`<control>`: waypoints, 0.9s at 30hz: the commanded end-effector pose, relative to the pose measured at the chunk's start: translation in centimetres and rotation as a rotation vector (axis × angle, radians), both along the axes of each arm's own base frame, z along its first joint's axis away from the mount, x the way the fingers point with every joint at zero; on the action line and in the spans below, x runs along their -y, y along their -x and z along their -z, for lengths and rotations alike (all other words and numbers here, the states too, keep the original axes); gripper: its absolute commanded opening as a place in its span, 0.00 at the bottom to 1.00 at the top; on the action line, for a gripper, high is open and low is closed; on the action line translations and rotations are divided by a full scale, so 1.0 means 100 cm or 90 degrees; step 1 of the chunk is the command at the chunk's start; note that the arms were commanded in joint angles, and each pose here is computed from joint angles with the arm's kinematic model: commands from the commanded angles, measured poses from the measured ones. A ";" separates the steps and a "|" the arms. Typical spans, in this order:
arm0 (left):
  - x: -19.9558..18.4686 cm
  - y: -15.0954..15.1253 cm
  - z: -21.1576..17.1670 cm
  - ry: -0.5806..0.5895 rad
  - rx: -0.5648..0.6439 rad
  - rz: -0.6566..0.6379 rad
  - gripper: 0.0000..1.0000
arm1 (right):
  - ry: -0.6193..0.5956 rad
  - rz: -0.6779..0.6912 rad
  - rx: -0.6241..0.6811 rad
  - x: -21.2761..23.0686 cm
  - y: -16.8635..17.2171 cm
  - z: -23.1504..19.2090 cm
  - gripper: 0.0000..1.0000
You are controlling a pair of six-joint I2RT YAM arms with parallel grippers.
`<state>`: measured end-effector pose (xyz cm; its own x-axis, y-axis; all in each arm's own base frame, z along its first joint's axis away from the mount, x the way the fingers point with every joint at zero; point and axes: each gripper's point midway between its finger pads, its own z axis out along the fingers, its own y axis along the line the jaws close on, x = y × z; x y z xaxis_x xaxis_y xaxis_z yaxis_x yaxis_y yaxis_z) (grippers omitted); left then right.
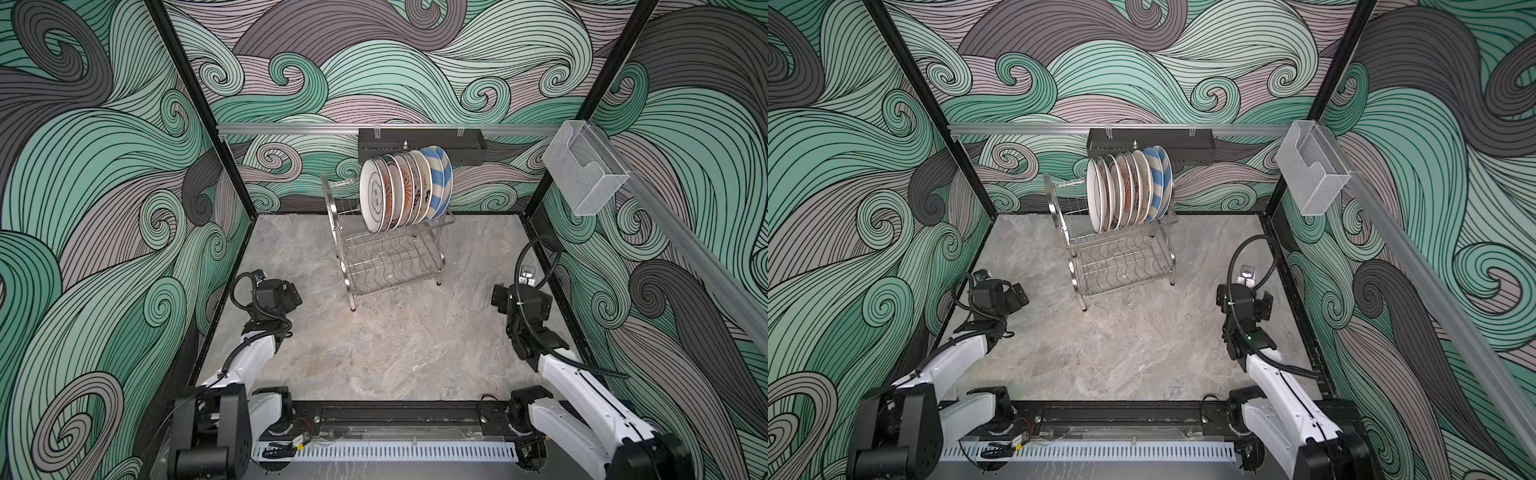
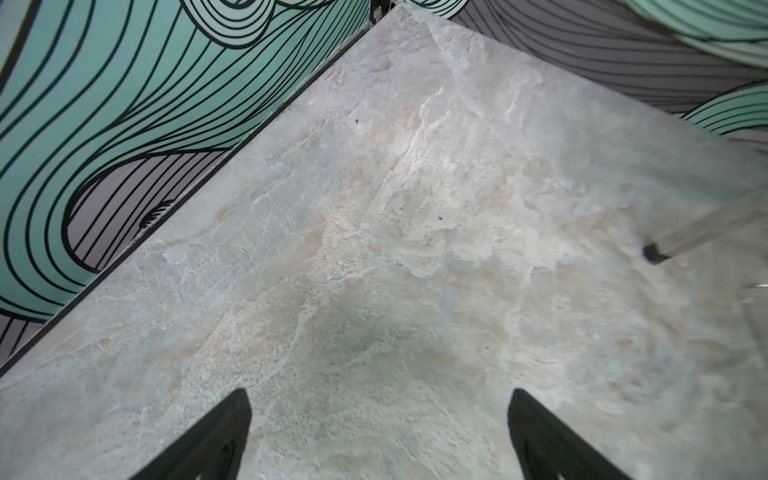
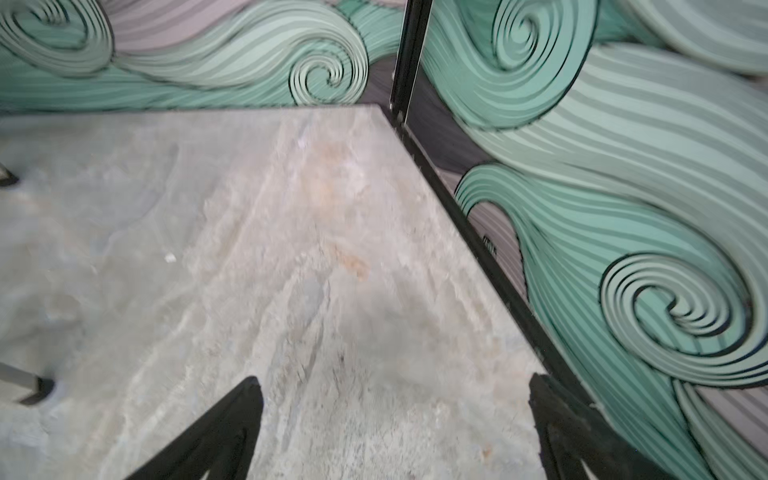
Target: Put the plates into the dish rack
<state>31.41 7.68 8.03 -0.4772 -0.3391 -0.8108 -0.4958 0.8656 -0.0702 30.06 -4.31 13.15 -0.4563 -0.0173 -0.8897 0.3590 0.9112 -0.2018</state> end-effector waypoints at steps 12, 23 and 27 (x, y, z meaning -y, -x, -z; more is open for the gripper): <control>0.041 -0.085 0.000 -0.057 0.069 0.242 0.99 | -0.094 -0.189 0.108 -0.030 -0.092 0.035 1.00; 0.042 -0.085 -0.002 -0.060 0.078 0.246 0.98 | -0.091 -0.237 0.055 -0.046 -0.098 0.040 1.00; 0.042 -0.086 -0.002 -0.061 0.080 0.248 0.99 | -0.091 -0.237 0.057 -0.046 -0.098 0.040 1.00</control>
